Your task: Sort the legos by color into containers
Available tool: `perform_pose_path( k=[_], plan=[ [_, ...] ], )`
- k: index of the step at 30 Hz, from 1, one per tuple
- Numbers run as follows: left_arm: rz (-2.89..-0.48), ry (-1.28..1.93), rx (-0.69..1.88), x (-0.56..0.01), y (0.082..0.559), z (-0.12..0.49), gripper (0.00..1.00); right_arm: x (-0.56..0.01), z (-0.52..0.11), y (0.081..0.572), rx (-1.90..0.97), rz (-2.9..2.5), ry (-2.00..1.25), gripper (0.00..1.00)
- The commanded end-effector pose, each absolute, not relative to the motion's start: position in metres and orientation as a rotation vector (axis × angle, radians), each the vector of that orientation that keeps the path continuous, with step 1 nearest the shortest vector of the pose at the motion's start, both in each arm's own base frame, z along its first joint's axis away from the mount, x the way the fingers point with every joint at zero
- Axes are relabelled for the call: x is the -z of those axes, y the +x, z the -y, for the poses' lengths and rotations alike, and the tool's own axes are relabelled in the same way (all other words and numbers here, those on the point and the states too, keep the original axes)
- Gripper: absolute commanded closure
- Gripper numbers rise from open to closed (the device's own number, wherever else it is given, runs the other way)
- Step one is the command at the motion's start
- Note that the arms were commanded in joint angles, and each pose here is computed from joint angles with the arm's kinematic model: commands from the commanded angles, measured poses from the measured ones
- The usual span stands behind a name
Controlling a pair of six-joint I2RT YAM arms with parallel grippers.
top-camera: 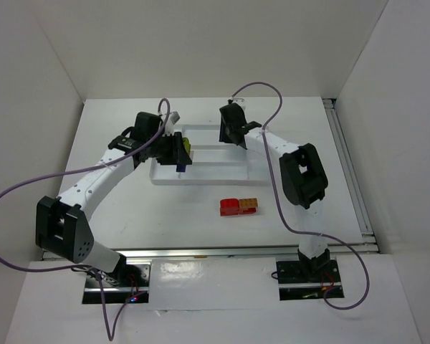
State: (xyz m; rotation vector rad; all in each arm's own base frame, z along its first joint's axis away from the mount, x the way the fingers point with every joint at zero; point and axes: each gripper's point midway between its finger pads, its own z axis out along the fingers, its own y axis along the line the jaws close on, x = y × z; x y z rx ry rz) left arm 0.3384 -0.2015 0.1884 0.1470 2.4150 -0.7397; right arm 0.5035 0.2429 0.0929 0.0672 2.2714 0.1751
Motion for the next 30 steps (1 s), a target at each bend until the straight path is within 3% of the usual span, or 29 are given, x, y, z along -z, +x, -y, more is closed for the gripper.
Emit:
perform_pose_path(
  k=[1,5,10,12,14,15,17,18,19,21,24,30],
  plan=[
    [-2.248,0.345,0.985,-0.228,0.324,0.218,1.0,-0.119,-0.245,0.524,-0.217,-2.211,0.094,0.78],
    [-2.212,0.397,1.066,-0.235,0.314,0.218,1.0,-0.108,-0.245,0.528,-0.222,-2.233,0.092,0.41],
    [-2.134,0.477,1.164,-0.244,0.302,0.223,1.0,-0.118,-0.24,0.532,-0.221,-2.211,0.092,0.19],
    [-2.104,0.486,1.194,-0.247,0.299,0.223,1.0,-0.133,-0.232,0.528,-0.224,-2.202,0.088,0.19],
    [-2.064,0.514,1.253,-0.252,0.297,0.225,1.0,-0.141,-0.219,0.519,-0.24,-2.209,0.085,0.27],
    [-2.051,0.541,1.312,-0.253,0.289,0.229,1.0,-0.179,-0.225,0.513,-0.365,-2.139,0.056,0.29],
    [-2.004,0.578,1.349,-0.259,0.288,0.23,1.0,-0.182,-0.21,0.491,-0.502,-2.131,0.026,0.3],
    [-1.988,0.591,1.375,-0.263,0.285,0.231,1.0,-0.243,-0.224,0.472,-0.729,-1.966,-0.079,0.3],
    [-1.963,0.627,1.418,-0.267,0.279,0.234,1.0,-0.223,-0.22,0.449,-0.818,-1.987,-0.114,0.28],
    [-1.934,0.648,1.436,-0.272,0.278,0.232,1.0,-0.27,-0.219,0.415,-1.054,-1.825,-0.269,0.17],
    [-1.915,0.679,1.444,-0.273,0.276,0.233,1.0,-0.284,-0.225,0.375,-1.19,-1.738,-0.407,0.04],
    [-1.909,0.673,1.477,-0.275,0.276,0.235,1.0,-0.294,-0.249,0.337,-1.356,-1.676,-0.556,0.01]
  ],
)
